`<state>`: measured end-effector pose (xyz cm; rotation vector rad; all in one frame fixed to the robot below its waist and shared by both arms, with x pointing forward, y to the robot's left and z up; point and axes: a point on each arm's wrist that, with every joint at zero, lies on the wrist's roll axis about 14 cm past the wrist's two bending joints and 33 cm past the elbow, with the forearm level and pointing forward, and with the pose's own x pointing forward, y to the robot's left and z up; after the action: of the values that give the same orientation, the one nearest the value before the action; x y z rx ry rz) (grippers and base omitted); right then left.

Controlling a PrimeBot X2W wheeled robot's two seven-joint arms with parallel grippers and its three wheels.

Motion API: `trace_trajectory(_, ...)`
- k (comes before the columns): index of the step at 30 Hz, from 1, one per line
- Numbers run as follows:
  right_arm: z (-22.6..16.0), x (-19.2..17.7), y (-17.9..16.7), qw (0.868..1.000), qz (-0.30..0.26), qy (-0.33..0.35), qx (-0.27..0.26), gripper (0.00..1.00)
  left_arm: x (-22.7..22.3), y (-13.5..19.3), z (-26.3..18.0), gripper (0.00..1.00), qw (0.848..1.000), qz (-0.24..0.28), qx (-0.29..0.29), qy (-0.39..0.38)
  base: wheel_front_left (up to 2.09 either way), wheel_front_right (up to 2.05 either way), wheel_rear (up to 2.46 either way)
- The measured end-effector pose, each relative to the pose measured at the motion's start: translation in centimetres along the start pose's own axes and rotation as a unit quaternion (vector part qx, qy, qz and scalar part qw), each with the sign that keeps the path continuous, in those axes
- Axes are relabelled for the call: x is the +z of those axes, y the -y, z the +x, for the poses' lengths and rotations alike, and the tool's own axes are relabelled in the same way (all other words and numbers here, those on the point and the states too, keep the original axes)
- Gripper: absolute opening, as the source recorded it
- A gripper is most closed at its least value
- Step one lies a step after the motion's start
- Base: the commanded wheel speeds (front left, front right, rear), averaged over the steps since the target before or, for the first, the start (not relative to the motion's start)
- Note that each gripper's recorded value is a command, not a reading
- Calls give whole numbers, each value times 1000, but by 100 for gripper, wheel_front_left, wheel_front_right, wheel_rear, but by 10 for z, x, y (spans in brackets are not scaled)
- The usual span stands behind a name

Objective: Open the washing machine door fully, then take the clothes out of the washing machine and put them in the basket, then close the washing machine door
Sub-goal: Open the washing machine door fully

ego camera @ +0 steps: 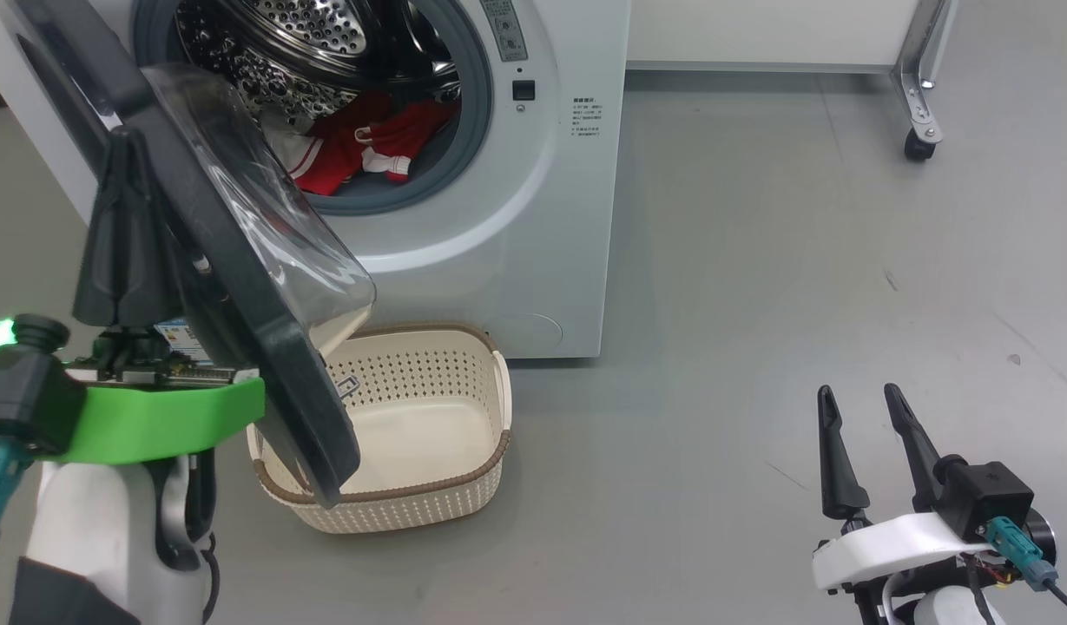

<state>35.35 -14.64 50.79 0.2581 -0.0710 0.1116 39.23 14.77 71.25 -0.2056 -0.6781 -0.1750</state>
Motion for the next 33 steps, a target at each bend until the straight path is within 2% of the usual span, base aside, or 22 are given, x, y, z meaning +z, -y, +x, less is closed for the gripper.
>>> trace_trajectory(8,-1,0,-1,1000,0,1,1,100,-21,42,-3,0,996,-10,-64,-53,0,0,0)
trace_trajectory(14,-3,0,0,1000,0,2,-2,100,-73,64,-33,0,982,-27,-91,-166,0,0,0)
trace_trajectory(17,-3,0,2,1000,1,2,-6,100,-102,74,-57,0,965,-75,-88,-234,0,0,0)
trace_trajectory(21,-5,-1,3,1000,1,0,-7,100,-126,76,-76,0,950,-86,-85,-288,0,0,0)
trace_trajectory(33,-9,-6,19,999,3,-7,-35,100,-166,74,-96,0,924,-105,-67,-363,0,0,0)
